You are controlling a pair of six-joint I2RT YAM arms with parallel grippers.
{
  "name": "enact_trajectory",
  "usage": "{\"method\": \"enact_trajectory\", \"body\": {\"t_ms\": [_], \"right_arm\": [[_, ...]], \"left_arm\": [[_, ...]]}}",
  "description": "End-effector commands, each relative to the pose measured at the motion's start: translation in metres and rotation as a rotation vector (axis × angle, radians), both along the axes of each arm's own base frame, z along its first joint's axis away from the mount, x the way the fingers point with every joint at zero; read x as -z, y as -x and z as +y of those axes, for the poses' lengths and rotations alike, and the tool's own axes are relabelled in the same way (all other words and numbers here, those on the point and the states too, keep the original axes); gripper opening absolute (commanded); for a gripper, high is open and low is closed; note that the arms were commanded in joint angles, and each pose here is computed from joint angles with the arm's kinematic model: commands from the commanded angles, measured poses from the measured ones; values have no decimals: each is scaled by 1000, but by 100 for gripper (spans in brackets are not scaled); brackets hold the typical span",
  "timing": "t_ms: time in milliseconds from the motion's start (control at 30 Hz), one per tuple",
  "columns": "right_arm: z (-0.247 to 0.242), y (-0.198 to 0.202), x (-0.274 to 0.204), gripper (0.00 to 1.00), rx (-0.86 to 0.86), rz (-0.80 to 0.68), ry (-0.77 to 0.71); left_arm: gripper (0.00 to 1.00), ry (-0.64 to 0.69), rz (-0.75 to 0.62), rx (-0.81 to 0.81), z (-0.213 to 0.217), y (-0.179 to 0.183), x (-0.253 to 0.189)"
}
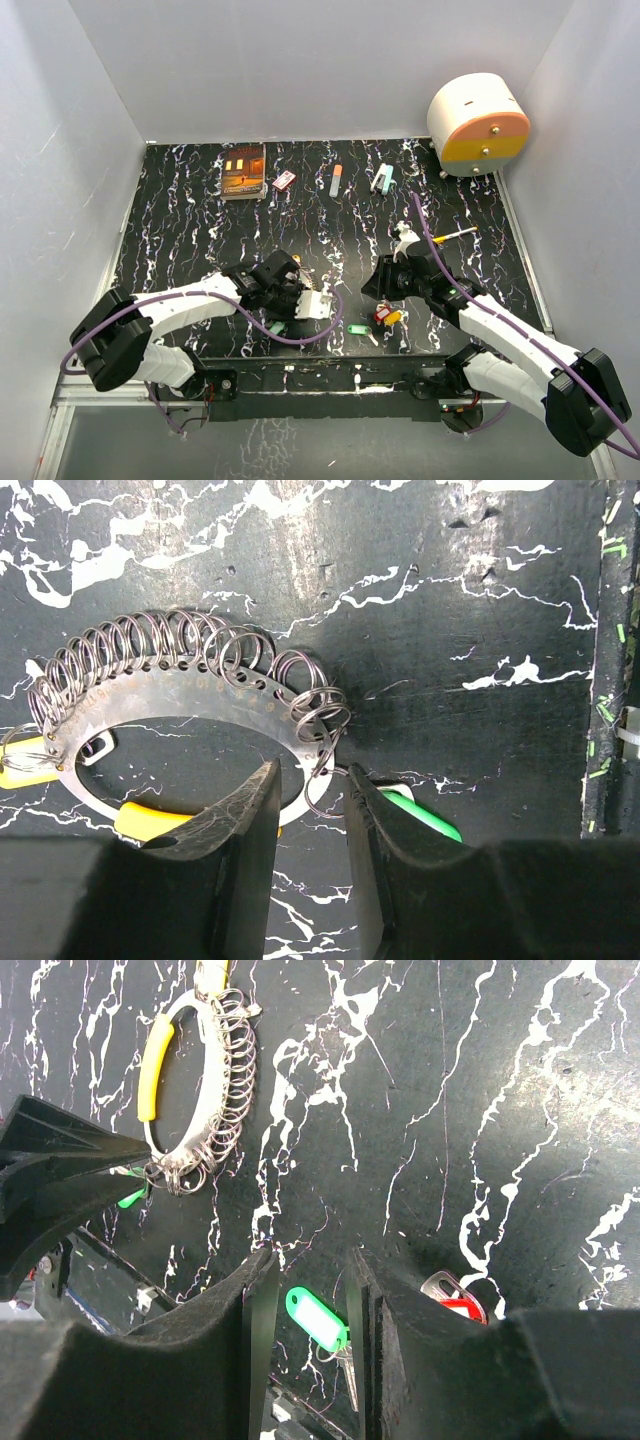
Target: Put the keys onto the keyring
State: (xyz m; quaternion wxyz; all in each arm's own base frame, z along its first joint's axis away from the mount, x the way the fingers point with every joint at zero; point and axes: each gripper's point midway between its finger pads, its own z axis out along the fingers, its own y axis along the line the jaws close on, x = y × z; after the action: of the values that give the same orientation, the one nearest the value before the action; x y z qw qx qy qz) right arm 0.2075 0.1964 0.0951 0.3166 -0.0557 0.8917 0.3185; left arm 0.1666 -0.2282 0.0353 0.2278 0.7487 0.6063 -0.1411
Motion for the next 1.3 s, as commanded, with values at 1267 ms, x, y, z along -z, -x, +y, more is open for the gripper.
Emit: {"method": "enact_trajectory", "body": {"t_ms": [1267], "right_arm": [[1, -6, -7, 38, 10, -61, -21]], "left_arm": [[28, -7, 4, 81, -11, -5, -1]]}}
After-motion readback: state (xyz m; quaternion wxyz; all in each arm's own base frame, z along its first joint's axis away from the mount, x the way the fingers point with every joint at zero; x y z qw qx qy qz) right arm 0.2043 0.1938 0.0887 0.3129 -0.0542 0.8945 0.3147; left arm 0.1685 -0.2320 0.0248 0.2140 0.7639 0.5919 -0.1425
